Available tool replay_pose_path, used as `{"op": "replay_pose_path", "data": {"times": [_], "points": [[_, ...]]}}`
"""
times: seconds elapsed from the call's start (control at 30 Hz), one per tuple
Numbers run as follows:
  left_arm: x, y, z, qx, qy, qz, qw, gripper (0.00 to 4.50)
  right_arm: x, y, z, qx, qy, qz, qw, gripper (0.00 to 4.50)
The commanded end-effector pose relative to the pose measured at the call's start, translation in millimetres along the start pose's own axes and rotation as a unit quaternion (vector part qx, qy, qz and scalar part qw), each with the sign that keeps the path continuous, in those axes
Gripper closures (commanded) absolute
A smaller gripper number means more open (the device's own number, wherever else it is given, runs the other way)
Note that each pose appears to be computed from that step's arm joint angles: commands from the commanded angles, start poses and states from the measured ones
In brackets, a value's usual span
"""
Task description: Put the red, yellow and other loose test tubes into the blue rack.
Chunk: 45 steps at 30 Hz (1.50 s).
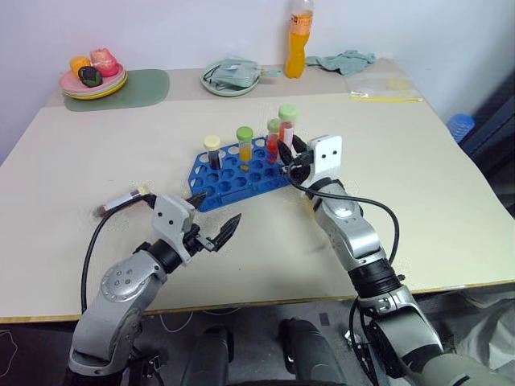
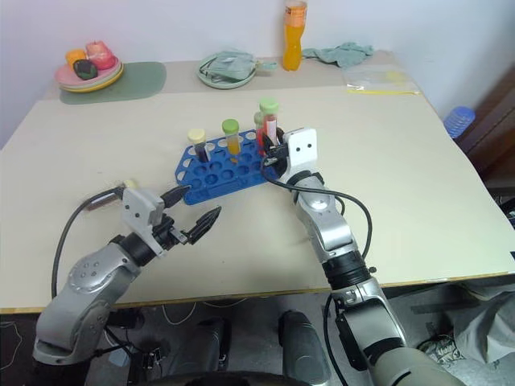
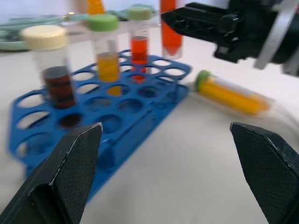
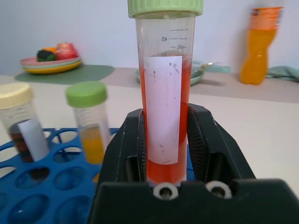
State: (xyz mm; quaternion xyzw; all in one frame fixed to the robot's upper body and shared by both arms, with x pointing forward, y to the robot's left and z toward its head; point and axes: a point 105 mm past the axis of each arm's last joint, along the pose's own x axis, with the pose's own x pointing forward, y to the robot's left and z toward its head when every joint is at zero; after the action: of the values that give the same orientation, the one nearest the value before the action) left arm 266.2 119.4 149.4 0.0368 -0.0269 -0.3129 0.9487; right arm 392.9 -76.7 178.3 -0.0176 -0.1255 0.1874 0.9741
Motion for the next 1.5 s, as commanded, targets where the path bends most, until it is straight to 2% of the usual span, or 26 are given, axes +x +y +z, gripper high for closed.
{"op": "replay_pose_path", "data": {"times": [0.03, 0.2, 0.5, 0.8, 0.87, 0.9, 1.03, 1.13, 1.3, 1.43, 1.5], "points": [[1.5, -5.3, 15.6, 0.012, -0.020, -0.010, 1.000, 0.00, -0.6, -3.4, 3.9, -0.007, -0.012, -0.004, 1.000, 3.74], [4.8, -3.4, 19.1, 0.015, -0.020, -0.010, 1.000, 0.00, 0.4, -0.2, -11.0, -0.006, 0.010, -0.001, 1.000, 3.74], [4.4, -3.3, 18.2, 0.013, -0.017, -0.006, 1.000, 0.00, 2.9, 10.9, -17.1, 0.002, 0.012, 0.010, 1.000, 3.74], [2.8, -0.9, 13.1, 0.013, -0.014, -0.003, 1.000, 0.00, 2.0, 8.9, -22.8, 0.010, 0.013, 0.004, 1.000, 3.74], [2.3, -0.3, 11.8, 0.013, -0.013, -0.003, 1.000, 0.00, 1.7, 9.7, -18.0, 0.016, 0.003, 0.008, 1.000, 2.70], [2.1, 0.0, 11.3, 0.013, -0.012, -0.002, 1.000, 0.00, 1.5, 10.4, -13.4, 0.013, -0.005, 0.012, 1.000, 2.36], [0.6, 1.3, 10.6, 0.015, -0.013, 0.000, 1.000, 0.00, -3.8, 6.4, 1.9, -0.028, -0.007, 0.031, 0.999, 0.38], [-2.0, 3.5, 9.6, 0.015, -0.012, 0.004, 1.000, 0.00, -16.9, -1.8, 9.5, -0.046, 0.032, 0.064, 0.996, 0.38], [-2.3, 2.3, 5.0, 0.010, -0.010, 0.000, 1.000, 0.00, -48.4, -17.5, 14.9, -0.053, 0.151, 0.125, 0.979, 0.38], [4.8, -2.6, 5.1, 0.005, -0.014, -0.016, 1.000, 0.00, -70.0, -41.7, 10.4, -0.046, 0.303, 0.128, 0.943, 0.38], [8.6, -4.1, 5.1, 0.006, -0.016, -0.025, 1.000, 0.00, -69.8, -50.3, 10.2, -0.030, 0.358, 0.113, 0.926, 0.38]]}}
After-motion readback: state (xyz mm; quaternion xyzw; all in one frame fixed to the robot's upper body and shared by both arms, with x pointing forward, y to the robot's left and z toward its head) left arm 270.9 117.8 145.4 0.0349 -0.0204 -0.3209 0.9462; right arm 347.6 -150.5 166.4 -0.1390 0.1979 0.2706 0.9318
